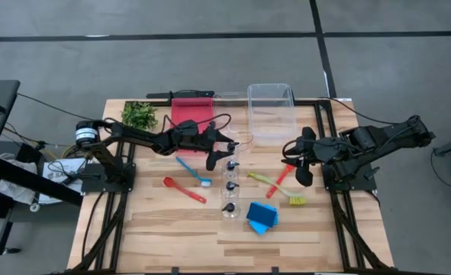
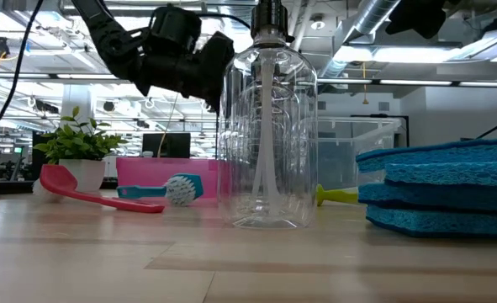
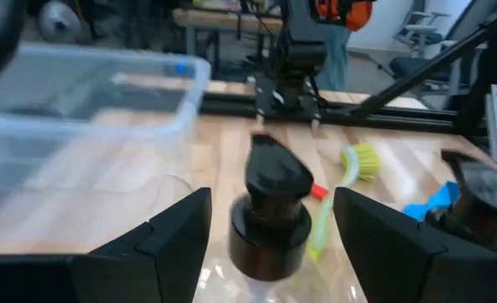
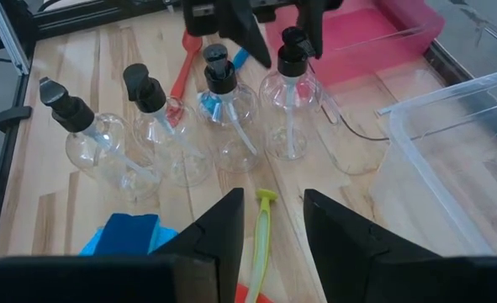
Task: Pick & Place Kitchen Sink Supplies
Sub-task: Put the spray bottle into the pink bin
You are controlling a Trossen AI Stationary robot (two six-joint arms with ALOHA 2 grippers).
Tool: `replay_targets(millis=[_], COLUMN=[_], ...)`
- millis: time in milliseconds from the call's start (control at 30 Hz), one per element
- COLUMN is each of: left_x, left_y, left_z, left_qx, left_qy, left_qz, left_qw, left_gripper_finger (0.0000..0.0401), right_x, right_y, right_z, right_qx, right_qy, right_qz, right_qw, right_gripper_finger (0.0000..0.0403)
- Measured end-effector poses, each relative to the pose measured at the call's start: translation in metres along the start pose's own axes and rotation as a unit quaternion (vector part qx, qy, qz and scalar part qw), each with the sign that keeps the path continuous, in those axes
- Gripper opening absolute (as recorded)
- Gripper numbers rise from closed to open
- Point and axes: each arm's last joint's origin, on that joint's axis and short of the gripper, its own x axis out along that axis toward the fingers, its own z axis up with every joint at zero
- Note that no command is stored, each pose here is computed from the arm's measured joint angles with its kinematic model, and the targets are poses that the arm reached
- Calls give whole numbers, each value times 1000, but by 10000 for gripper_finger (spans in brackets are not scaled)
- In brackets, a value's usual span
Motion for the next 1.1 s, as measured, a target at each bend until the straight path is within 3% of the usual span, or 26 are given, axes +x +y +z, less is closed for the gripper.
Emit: replay_targets(millis=[667,1100], left_x=[7,7], left_y=[2,3], left_z=[5,5], left_qx=[6,6], left_qy=[-9,-9], left_qz=[3,3], left_qw=[1000,1000], left_gripper_finger=[249,157], right_x=[0,0], right_y=[0,0], right_z=[0,0], right_qx=[-2,-2], right_qy=[1,1], right_qz=[2,2], right_qw=[1000,1000], right_gripper_finger=[119,119])
